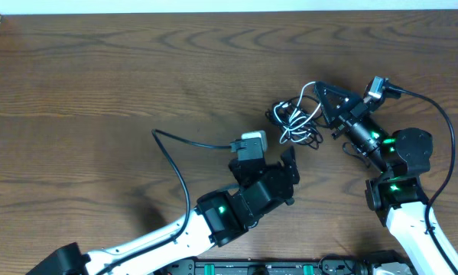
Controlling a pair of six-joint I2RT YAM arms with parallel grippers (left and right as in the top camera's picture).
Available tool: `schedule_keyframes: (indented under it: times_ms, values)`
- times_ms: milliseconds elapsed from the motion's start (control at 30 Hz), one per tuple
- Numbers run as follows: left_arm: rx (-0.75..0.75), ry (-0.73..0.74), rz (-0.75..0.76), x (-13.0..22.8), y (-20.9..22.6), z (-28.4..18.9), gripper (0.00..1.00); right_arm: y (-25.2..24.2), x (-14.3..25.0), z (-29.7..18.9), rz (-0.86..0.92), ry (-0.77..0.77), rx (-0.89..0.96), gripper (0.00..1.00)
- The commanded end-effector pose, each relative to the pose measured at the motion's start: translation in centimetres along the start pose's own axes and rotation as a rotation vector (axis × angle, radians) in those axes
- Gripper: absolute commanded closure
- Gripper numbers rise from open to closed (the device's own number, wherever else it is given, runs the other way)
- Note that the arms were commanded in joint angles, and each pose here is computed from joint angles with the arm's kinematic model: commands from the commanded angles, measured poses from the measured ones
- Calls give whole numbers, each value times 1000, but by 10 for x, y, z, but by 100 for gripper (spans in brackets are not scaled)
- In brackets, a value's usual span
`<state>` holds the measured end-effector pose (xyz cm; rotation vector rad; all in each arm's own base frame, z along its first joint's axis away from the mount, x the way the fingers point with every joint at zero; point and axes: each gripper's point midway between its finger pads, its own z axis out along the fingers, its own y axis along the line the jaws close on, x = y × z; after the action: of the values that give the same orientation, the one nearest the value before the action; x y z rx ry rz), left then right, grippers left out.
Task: Untangle cables
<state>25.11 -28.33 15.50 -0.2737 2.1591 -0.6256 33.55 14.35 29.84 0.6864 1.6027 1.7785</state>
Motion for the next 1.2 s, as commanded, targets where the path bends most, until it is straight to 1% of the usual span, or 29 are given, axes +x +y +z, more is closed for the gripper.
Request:
schedule_keyframes:
  times_ms: [0, 100, 367, 467, 533, 600, 633, 733, 833, 900, 933, 1000, 1033, 1067, 1167]
  values:
    - [-75, -144, -144, -20, 14, 2, 0, 21, 5, 1, 3, 29, -44, 99]
    - [-55, -148, -161, -18, 8, 7, 2, 22, 7, 1, -3, 46, -51, 99]
    - [-2, -156, -197, -13, -6, 22, 2, 25, 17, 0, -10, 102, -61, 98]
    - [39, -143, -170, -8, -16, 29, 2, 26, 21, 0, 22, 122, -62, 98]
    - [60, -136, -147, -4, -22, 34, 2, 30, 23, -1, 13, 136, -78, 98]
    - [55, -136, -144, -2, -20, 38, 2, 35, 26, -2, -3, 149, -96, 99]
    - [47, -137, -143, -1, -18, 41, 0, 38, 26, -2, -8, 153, -106, 98]
    - [25, -134, -141, -2, -10, 47, 37, 41, 28, -3, -1, 161, -119, 98]
    - [16, -120, -141, -2, -6, 51, 54, 43, 26, -4, -8, 157, -124, 98]
    - [-6, -115, -134, -2, 0, 52, 70, 42, 23, -5, -13, 152, -122, 98]
    - [-15, -113, -130, -2, 3, 53, 74, 42, 22, -5, -23, 147, -123, 98]
    - [-58, -96, -105, 2, 14, 54, 86, 43, 13, -6, -72, 105, -127, 98]
    - [-81, -84, -88, 5, 20, 54, 90, 43, 6, -7, -90, 76, -127, 99]
    - [-106, -71, -71, 8, 26, 54, 92, 43, -1, -8, -104, 46, -126, 98]
    - [-178, -32, -17, 18, 44, 52, 92, 45, -28, -15, -166, -67, -126, 99]
